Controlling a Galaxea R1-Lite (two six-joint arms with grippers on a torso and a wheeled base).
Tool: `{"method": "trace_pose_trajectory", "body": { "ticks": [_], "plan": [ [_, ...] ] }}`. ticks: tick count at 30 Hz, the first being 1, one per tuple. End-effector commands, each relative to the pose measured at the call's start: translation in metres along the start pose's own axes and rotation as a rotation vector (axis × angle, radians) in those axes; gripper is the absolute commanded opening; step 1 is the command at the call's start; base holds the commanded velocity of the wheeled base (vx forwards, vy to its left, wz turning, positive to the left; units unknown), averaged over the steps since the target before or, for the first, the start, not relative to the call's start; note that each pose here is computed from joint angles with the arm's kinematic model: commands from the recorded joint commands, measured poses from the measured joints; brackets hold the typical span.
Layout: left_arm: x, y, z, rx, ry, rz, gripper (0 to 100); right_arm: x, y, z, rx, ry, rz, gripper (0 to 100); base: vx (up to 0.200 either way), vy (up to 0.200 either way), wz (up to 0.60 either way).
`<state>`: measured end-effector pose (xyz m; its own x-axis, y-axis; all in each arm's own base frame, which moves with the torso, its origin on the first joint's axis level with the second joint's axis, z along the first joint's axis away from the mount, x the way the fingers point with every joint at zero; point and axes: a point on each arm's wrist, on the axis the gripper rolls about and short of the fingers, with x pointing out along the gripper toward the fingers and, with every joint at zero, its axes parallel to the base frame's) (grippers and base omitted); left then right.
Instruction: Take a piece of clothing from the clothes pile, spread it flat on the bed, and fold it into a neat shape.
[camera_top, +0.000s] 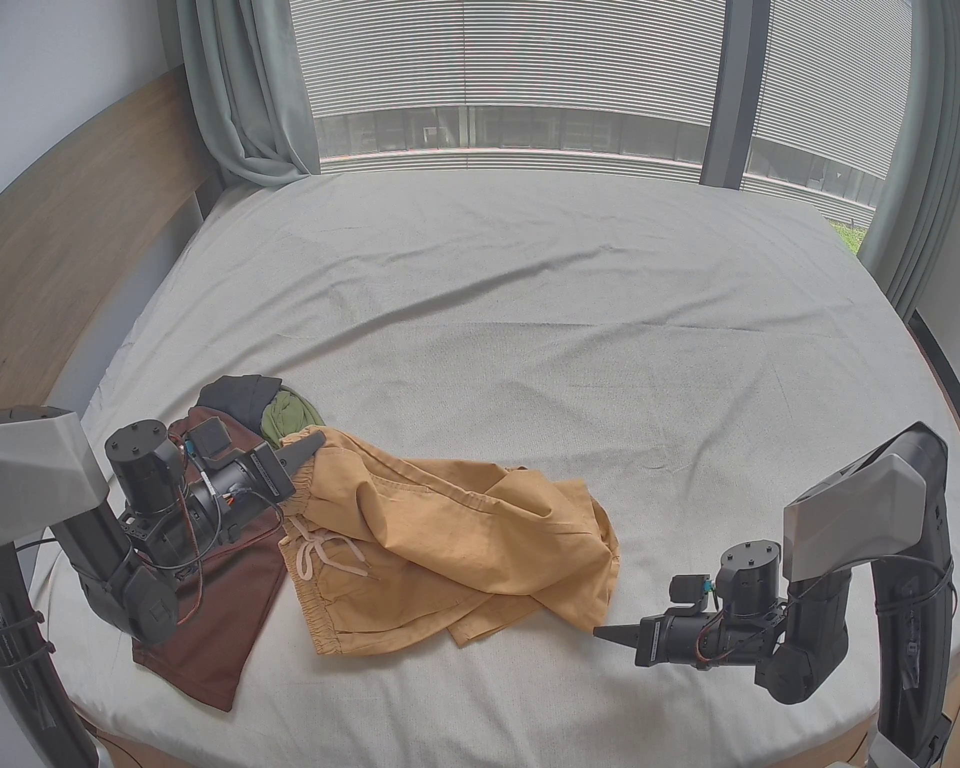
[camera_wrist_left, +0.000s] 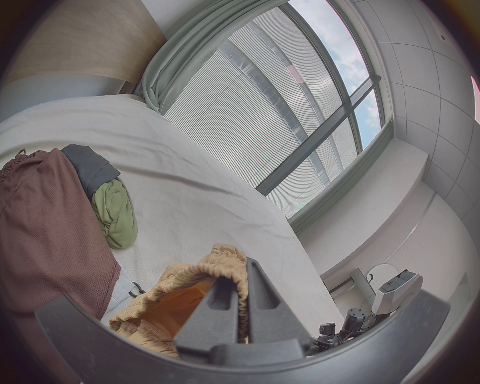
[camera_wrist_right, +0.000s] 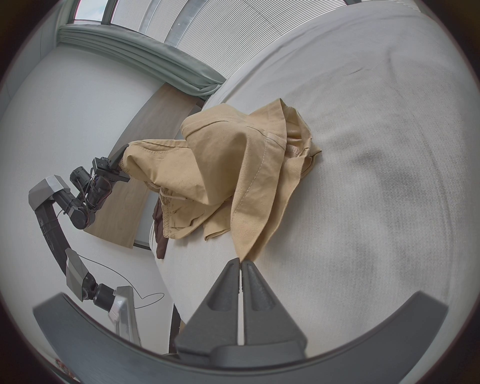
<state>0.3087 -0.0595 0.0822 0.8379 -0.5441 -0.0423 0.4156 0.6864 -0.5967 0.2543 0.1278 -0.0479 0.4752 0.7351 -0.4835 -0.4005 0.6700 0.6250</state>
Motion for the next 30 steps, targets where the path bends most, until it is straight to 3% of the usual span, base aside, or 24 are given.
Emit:
{"method": "trace_pose_trajectory", "body": {
  "ticks": [1,14,15,21,30],
  "plan": [
    [-0.001,0.001,-0.001,-0.004,0.007,0.005,0,0.0,0.001,-0.002,-0.001,0.009,0.001,0,0.0,0.0,0.0],
    [-0.004,0.009,-0.006,-0.014,0.022,0.031,0,0.007,-0.003,0.006,-0.012,-0.028,0.002,0,0.0,0.0,0.0],
    [-0.004,0.009,-0.006,-0.014,0.022,0.031,0,0.007,-0.003,0.008,-0.013,-0.038,0.001,100,0.0,0.0,0.0],
    [-0.003,0.008,-0.005,-0.012,0.021,0.028,0,0.004,-0.009,0.023,-0.029,-0.129,-0.062,100,0.0,0.0,0.0],
    [-0.004,0.006,-0.003,-0.008,0.012,0.024,0,0.011,-0.008,0.034,-0.054,-0.172,-0.047,100,0.0,0.0,0.0]
  ]
}}
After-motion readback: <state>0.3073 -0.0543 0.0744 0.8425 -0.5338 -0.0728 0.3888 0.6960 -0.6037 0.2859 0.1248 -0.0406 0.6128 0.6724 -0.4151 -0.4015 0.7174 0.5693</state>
